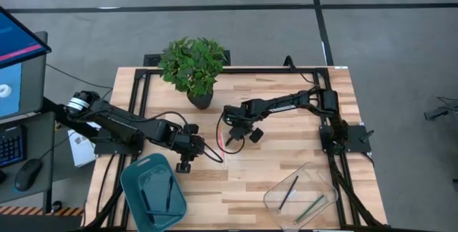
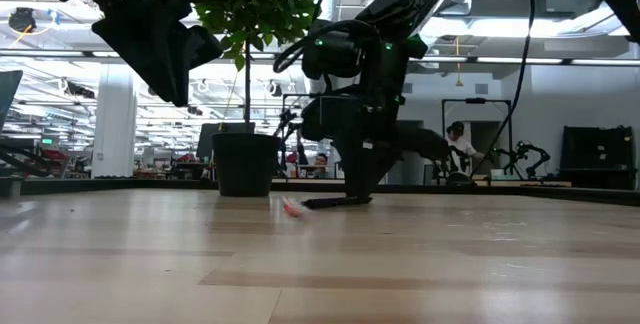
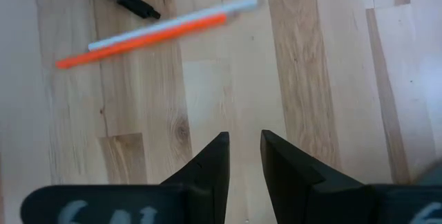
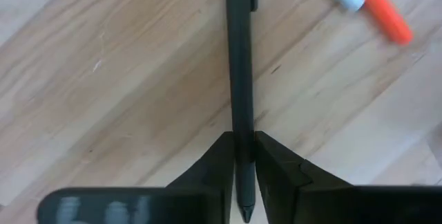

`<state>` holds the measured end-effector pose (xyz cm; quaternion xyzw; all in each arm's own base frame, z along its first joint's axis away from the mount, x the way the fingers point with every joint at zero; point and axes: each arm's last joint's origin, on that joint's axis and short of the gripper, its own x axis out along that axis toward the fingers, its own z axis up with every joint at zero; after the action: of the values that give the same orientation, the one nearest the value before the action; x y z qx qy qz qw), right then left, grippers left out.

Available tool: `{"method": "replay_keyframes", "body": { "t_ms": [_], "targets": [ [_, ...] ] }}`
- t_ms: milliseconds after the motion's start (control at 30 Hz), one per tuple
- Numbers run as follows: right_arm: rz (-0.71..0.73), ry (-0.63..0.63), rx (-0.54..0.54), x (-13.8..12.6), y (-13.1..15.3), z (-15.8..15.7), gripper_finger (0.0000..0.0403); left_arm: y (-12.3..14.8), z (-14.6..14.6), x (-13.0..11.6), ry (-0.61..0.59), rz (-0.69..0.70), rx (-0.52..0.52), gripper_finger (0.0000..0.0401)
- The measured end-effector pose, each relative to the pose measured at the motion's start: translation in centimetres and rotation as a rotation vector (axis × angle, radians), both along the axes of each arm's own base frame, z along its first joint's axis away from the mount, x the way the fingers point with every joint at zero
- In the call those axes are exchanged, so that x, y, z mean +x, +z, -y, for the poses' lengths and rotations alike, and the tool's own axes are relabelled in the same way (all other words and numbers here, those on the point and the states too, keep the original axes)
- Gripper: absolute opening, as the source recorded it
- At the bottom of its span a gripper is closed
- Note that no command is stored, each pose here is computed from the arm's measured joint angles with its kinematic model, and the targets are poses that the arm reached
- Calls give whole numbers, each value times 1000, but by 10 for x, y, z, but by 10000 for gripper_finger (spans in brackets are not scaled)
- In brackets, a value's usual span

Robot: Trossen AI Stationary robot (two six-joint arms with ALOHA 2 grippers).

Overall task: Sort pens & pencils
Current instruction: Put the black pen into the blue bin

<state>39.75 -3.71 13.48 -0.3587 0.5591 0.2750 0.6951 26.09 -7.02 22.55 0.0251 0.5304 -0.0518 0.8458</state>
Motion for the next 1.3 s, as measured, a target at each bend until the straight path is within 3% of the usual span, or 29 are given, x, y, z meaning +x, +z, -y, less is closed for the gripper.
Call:
{"method": "replay_keyframes", "body": {
  "t_ms": [800,1300],
  "targets": [
    [4,-100,49,1,-1,-4,61,0,0,0,3,0,3,75],
    [28,-144,238,11,15,-9,61,0,-1,0,40,0,23,75]
  ]
}}
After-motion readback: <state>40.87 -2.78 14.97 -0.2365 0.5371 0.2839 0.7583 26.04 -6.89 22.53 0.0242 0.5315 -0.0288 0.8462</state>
